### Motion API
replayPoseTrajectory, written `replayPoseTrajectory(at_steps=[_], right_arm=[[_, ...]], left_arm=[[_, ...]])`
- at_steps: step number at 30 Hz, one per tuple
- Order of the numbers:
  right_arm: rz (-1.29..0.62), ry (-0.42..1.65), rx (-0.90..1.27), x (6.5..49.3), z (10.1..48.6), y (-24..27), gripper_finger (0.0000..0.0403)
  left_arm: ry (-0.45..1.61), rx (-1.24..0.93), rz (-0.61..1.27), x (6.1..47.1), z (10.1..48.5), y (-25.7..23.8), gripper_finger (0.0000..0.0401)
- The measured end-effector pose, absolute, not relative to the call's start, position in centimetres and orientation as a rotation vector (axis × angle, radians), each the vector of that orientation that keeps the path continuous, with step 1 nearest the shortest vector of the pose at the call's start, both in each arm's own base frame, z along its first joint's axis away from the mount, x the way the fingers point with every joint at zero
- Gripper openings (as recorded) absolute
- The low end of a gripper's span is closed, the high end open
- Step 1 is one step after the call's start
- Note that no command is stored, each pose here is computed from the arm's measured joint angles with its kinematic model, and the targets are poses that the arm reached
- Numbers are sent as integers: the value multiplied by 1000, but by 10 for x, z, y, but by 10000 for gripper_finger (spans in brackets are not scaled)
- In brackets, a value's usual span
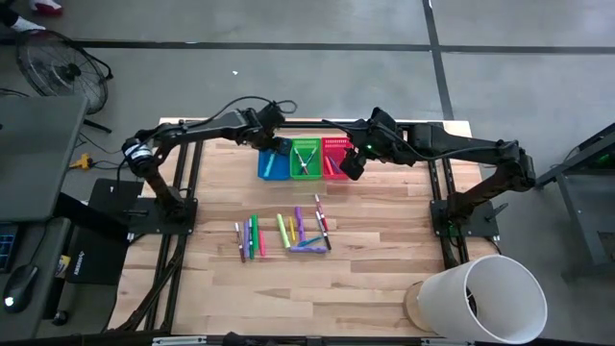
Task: Pick & Place Markers
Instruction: Put the red marker pen into the green bin
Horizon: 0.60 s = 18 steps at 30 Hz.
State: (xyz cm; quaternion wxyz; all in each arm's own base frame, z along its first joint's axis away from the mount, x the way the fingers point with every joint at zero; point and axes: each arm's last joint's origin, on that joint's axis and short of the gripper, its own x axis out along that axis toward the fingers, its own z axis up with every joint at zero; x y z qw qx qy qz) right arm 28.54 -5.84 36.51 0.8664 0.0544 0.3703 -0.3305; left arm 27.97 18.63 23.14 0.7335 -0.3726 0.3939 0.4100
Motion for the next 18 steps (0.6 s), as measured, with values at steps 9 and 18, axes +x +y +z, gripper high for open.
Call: replayPoseTrajectory(at_steps=[9,18], right_arm=[[-679,759,203,286,365,-57,232],[-670,742,352,290,361,-55,232]], left_arm=[[756,-573,764,261,293,163,180],[604,-361,655,231,340,98,181]])
